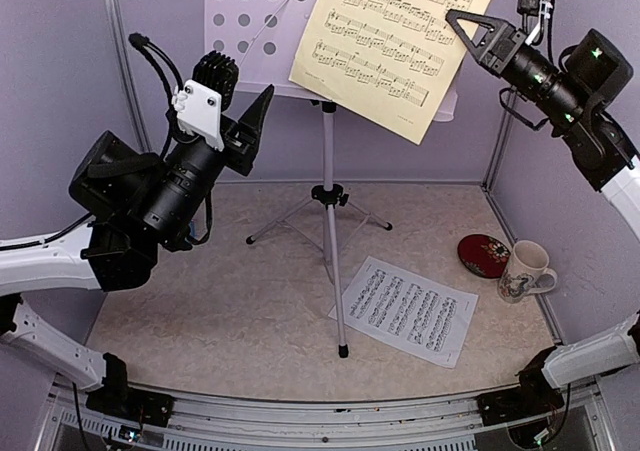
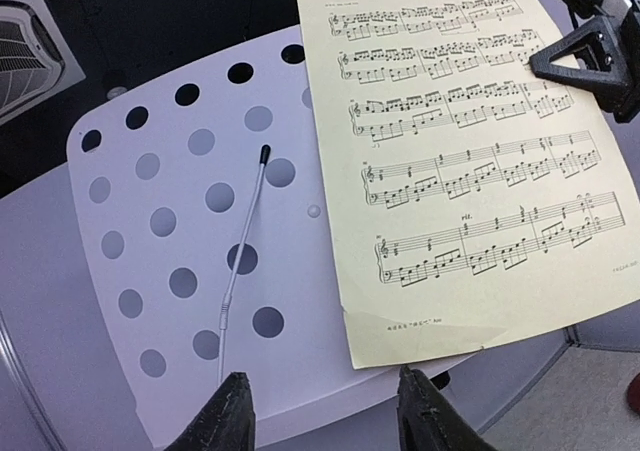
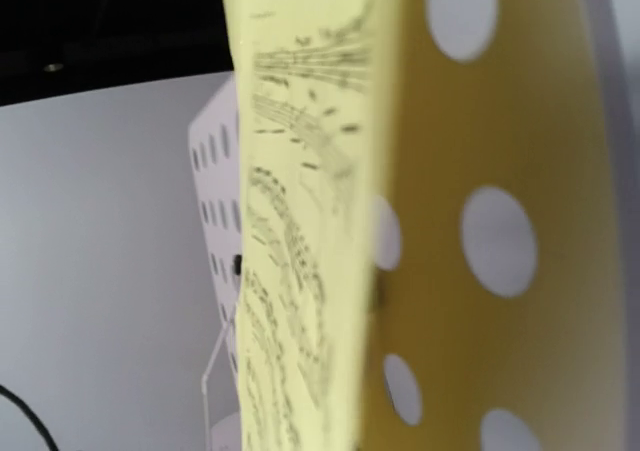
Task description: Set up the instrument practice props
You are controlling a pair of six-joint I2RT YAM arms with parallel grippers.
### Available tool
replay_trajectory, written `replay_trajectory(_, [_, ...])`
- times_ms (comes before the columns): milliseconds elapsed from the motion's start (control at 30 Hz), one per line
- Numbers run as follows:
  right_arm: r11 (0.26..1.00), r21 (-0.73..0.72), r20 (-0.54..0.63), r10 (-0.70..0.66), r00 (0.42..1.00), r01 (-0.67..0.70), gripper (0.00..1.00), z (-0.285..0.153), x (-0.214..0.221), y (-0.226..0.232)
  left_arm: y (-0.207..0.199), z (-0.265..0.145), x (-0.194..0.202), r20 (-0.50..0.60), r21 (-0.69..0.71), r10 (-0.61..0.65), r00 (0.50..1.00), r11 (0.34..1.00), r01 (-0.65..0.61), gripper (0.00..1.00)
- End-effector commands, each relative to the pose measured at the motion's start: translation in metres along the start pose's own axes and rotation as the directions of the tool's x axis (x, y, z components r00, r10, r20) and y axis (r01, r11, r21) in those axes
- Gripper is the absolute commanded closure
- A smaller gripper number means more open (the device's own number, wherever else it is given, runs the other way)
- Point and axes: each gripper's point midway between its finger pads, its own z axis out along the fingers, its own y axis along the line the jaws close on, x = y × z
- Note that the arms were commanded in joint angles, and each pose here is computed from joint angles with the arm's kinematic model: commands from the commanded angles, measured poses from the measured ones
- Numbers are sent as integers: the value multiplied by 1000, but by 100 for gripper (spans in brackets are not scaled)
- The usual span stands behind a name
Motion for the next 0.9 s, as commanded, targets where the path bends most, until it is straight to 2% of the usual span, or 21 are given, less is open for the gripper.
replay_trajectory(0, [1000, 22, 47, -2, 999, 1, 100, 0, -19, -1, 14, 17, 0, -44, -31, 172, 984, 984, -174, 52])
replay_trajectory(300, [999, 40, 35, -15, 999, 14, 100, 19, -14, -11, 42, 42, -11, 11, 56, 165, 986, 985, -165, 55])
replay_trajectory(500, [998, 48, 31, -31, 999, 30, 100, 25, -14, -14, 37, 66, 2, -2, 160, 187, 982, 970, -184, 58])
replay_trajectory(667, [998, 50, 30, -32, 999, 30, 100, 25, -13, -15, 34, 82, 12, -22, 155, 242, 970, 959, -236, 60])
replay_trajectory(867, [998, 56, 29, -35, 999, 33, 100, 26, -12, -16, 37, 97, 1, 5, 125, 287, 958, 950, -286, 68])
